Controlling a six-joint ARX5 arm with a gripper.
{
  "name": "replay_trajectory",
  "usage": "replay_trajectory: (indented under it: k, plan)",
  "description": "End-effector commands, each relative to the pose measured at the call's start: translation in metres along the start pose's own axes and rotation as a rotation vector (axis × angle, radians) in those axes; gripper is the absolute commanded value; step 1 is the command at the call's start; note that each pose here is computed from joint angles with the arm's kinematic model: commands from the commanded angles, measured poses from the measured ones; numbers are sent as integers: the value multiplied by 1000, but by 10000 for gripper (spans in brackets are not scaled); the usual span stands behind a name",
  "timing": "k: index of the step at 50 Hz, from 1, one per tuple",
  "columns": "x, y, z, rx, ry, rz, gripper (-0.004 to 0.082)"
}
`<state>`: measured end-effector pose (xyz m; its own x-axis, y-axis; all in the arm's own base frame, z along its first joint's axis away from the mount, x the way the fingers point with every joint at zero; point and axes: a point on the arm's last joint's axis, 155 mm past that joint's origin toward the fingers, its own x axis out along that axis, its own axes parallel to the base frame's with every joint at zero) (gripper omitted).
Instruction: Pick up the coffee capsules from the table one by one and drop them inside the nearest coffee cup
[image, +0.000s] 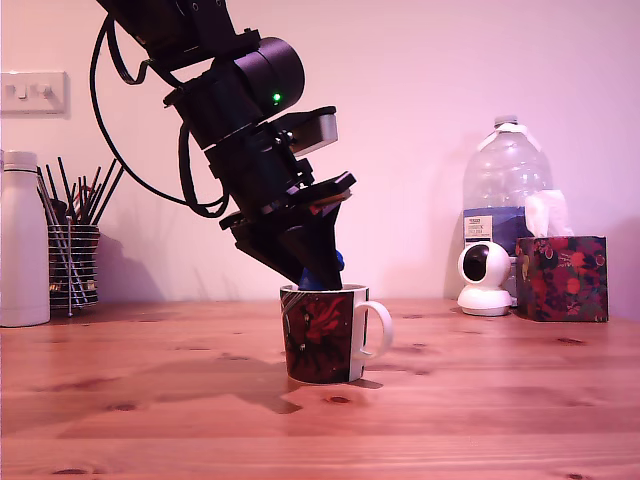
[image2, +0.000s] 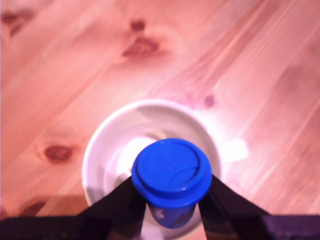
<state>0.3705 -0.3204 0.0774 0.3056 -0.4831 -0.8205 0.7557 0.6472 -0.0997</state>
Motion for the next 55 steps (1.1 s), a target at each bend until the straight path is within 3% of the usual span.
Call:
replay_trajectory:
  k: [1,27,29,33,36,55]
  plan:
    - [1,0,9,11,-22,2,213]
    - [0,-3,15,9,-47,-14,228]
    - [0,-3,15,10,-48,-14,273]
    - [0,-2,15,9,-45,-8,541]
    - [0,-1,13,8,-35,-3,653]
    - [-1,-1,11,11,-22,-5,670]
